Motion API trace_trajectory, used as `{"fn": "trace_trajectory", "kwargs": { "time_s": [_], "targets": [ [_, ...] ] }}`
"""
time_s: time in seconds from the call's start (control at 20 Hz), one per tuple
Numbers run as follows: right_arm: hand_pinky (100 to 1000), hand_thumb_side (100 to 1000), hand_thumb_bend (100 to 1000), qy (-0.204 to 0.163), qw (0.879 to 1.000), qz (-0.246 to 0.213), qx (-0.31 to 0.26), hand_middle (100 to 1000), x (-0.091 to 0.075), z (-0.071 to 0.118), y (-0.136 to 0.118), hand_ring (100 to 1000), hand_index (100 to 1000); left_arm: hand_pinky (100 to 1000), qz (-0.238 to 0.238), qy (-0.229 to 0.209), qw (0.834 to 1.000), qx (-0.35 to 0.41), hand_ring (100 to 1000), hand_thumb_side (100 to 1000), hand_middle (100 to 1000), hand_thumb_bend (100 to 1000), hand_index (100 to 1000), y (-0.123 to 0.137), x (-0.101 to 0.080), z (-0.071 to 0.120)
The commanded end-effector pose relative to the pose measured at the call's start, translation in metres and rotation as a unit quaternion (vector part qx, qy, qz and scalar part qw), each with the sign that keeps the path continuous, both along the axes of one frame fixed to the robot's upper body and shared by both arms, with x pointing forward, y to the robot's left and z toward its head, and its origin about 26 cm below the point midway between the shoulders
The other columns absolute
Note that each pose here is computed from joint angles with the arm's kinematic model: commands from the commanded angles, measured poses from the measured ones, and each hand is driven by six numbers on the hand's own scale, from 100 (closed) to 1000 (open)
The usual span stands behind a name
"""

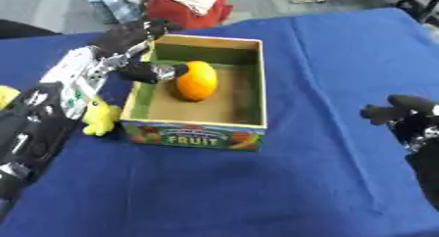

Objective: Pick up objects on the table and place them in the box.

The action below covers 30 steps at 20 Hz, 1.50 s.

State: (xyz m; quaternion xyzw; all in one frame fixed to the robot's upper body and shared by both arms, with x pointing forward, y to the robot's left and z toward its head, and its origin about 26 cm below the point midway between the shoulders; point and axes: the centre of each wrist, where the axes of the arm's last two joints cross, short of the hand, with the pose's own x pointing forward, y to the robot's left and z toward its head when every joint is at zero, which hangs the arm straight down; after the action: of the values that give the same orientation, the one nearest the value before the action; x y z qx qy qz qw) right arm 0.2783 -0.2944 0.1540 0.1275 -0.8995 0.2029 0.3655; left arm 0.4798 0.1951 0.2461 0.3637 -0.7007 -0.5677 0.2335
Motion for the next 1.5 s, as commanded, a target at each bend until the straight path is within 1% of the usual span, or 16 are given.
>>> {"fn": "trace_trajectory", "kwargs": {
  "time_s": [0.05, 0.2, 0.3, 0.45, 0.6, 0.8, 1.05, 1.1, 1.25, 1.5],
  "targets": [
    [950, 1000, 100, -0.009, 1.000, -0.005, -0.006, 618, -0.002, 0.007, -0.003, 781, 836, 841, -0.009, -0.023, 0.999, -0.021, 831, 1000, 867, 482, 980, 0.006, -0.007, 0.026],
    [949, 1000, 100, -0.007, 1.000, -0.009, -0.005, 619, -0.002, 0.006, -0.005, 781, 837, 824, -0.023, -0.033, 0.998, -0.044, 810, 1000, 852, 428, 970, 0.006, -0.015, 0.039],
    [949, 1000, 100, -0.005, 1.000, -0.013, -0.004, 620, -0.004, 0.005, -0.006, 781, 837, 817, -0.030, -0.034, 0.997, -0.059, 802, 1000, 847, 415, 964, 0.009, -0.021, 0.047],
    [949, 1000, 100, 0.000, 1.000, -0.023, -0.001, 621, -0.006, 0.002, -0.010, 781, 837, 822, -0.033, -0.037, 0.996, -0.068, 807, 1000, 848, 420, 962, 0.019, -0.032, 0.060],
    [949, 1000, 100, 0.005, 0.999, -0.035, 0.001, 622, -0.009, -0.003, -0.014, 781, 837, 829, -0.024, -0.035, 0.997, -0.058, 816, 1000, 853, 413, 965, 0.035, -0.044, 0.067],
    [949, 1000, 100, 0.010, 0.999, -0.049, 0.005, 622, -0.013, -0.008, -0.018, 782, 837, 825, -0.005, -0.017, 0.999, -0.048, 813, 1000, 853, 382, 964, 0.056, -0.055, 0.066],
    [948, 1000, 100, 0.013, 0.998, -0.062, 0.008, 623, -0.017, -0.014, -0.020, 782, 837, 825, 0.023, 0.011, 0.998, -0.055, 812, 1000, 856, 295, 973, 0.078, -0.061, 0.062],
    [948, 1000, 100, 0.013, 0.998, -0.063, 0.008, 623, -0.017, -0.015, -0.021, 782, 837, 826, 0.029, 0.016, 0.998, -0.055, 813, 1000, 858, 266, 976, 0.082, -0.061, 0.062],
    [948, 1000, 100, 0.014, 0.998, -0.068, 0.008, 623, -0.018, -0.017, -0.021, 782, 837, 831, 0.059, 0.036, 0.996, -0.050, 820, 1000, 865, 203, 980, 0.097, -0.060, 0.056],
    [949, 1000, 100, 0.014, 0.997, -0.076, 0.008, 623, -0.020, -0.019, -0.021, 783, 838, 840, 0.114, 0.055, 0.991, -0.030, 834, 919, 875, 106, 985, 0.120, -0.057, 0.046]
  ]
}}
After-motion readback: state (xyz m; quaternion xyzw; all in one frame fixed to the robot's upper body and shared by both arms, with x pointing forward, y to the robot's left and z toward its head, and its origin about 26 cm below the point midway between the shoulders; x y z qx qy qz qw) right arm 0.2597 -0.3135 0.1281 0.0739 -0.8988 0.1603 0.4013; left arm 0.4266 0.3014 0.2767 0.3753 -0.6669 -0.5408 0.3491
